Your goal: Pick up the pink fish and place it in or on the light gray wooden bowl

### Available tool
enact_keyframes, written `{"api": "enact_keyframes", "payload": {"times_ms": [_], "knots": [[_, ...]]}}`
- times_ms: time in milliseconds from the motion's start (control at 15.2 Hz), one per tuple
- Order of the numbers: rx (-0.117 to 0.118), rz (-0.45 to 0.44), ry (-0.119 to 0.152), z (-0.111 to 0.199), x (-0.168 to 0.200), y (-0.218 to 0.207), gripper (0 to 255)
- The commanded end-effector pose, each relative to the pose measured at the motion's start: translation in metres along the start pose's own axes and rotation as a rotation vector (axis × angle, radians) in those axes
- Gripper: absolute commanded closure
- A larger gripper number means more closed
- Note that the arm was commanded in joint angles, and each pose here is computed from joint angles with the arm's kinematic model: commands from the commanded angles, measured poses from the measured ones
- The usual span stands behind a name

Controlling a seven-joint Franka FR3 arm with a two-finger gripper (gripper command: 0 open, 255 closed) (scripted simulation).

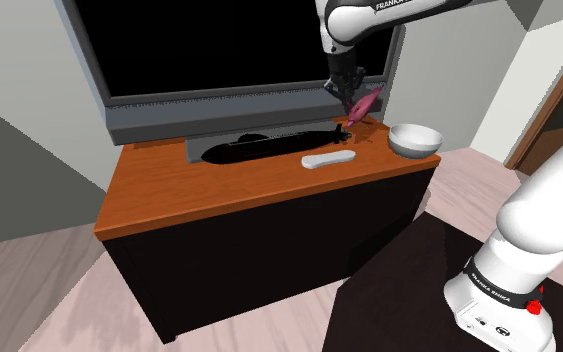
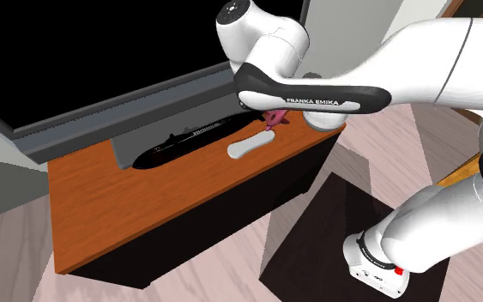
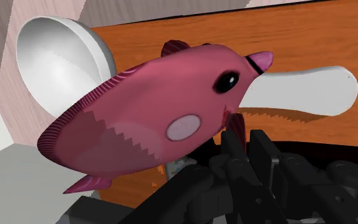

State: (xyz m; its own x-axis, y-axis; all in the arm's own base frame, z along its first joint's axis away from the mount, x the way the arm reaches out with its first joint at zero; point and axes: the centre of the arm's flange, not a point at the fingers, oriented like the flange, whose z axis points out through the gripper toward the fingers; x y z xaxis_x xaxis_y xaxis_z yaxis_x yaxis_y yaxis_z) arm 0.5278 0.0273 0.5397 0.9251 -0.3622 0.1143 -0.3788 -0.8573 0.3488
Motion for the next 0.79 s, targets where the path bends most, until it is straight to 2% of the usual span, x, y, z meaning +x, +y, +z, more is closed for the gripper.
{"api": "enact_keyframes", "payload": {"times_ms": [0,726], "knots": [[0.001,-0.001,0.001,0.007,0.001,0.023,255],[0.001,-0.001,0.001,0.053,0.003,0.161,255]]}}
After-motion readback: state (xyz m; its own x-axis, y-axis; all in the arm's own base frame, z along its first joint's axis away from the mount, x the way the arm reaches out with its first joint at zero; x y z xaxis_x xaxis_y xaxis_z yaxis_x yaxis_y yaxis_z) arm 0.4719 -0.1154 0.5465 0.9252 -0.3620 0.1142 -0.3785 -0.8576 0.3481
